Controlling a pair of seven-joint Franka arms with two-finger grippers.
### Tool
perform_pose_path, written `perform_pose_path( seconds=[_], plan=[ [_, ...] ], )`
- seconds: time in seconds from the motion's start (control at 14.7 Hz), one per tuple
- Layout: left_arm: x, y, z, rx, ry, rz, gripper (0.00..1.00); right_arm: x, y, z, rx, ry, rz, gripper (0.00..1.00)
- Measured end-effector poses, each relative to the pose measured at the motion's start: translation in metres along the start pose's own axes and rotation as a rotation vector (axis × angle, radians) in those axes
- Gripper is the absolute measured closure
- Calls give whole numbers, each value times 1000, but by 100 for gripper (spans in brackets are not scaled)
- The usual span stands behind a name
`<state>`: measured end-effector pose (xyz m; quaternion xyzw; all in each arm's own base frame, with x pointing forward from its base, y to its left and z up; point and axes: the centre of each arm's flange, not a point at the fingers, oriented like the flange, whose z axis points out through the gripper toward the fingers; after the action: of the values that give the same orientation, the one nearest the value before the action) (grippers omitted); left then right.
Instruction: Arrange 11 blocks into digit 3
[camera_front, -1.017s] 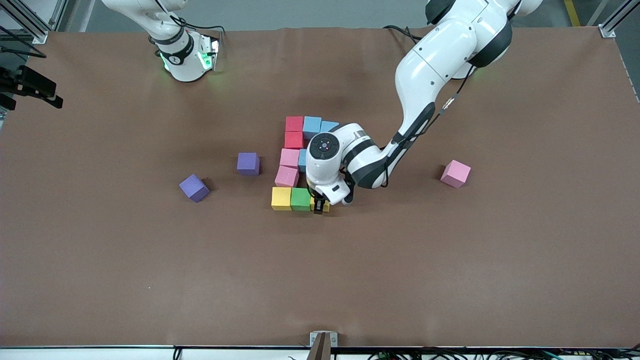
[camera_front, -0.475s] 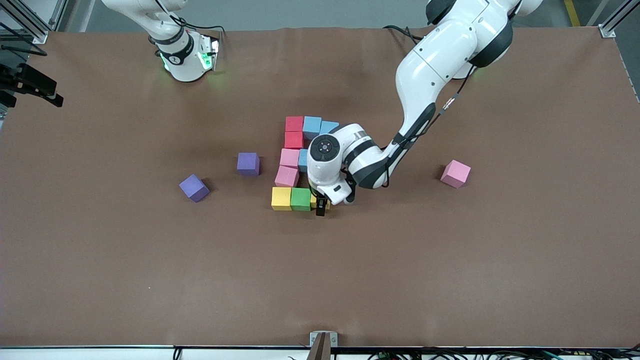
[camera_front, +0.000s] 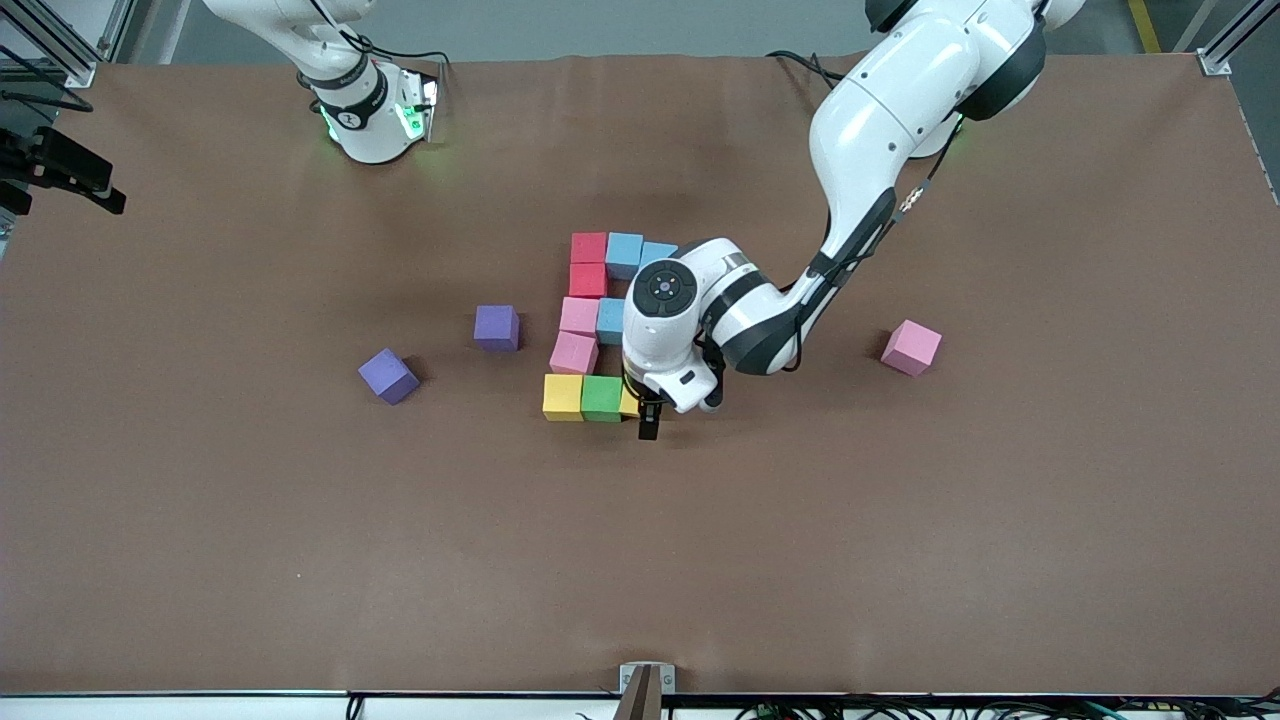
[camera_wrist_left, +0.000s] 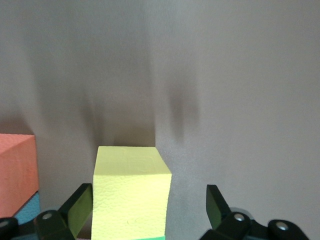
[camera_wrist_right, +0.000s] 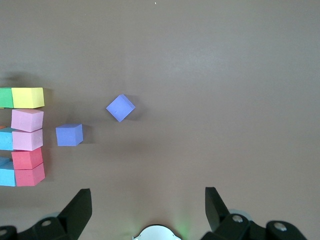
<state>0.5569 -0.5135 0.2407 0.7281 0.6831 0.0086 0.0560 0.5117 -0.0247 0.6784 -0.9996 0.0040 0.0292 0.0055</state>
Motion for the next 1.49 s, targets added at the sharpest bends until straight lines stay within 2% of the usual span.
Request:
perform_pose_path(
  seconds=[0.41,0.61,0.81,1.22,1.49],
  plan=[
    [26,24,-67,-19,30,1,0,0,0,0,0,0,0,0],
    [64,49,-118,-9,8,88,0,0,0,0,0,0,0,0],
    [120,71,-152,13,23,279,0,0,0,0,0,0,0,0],
    [243,82,-155,102,69,911,0,0,0,0,-1,0,-1,0],
    [336,92,-172,120,67,1118,0,0,0,0,-1,0,-7,0]
  ],
)
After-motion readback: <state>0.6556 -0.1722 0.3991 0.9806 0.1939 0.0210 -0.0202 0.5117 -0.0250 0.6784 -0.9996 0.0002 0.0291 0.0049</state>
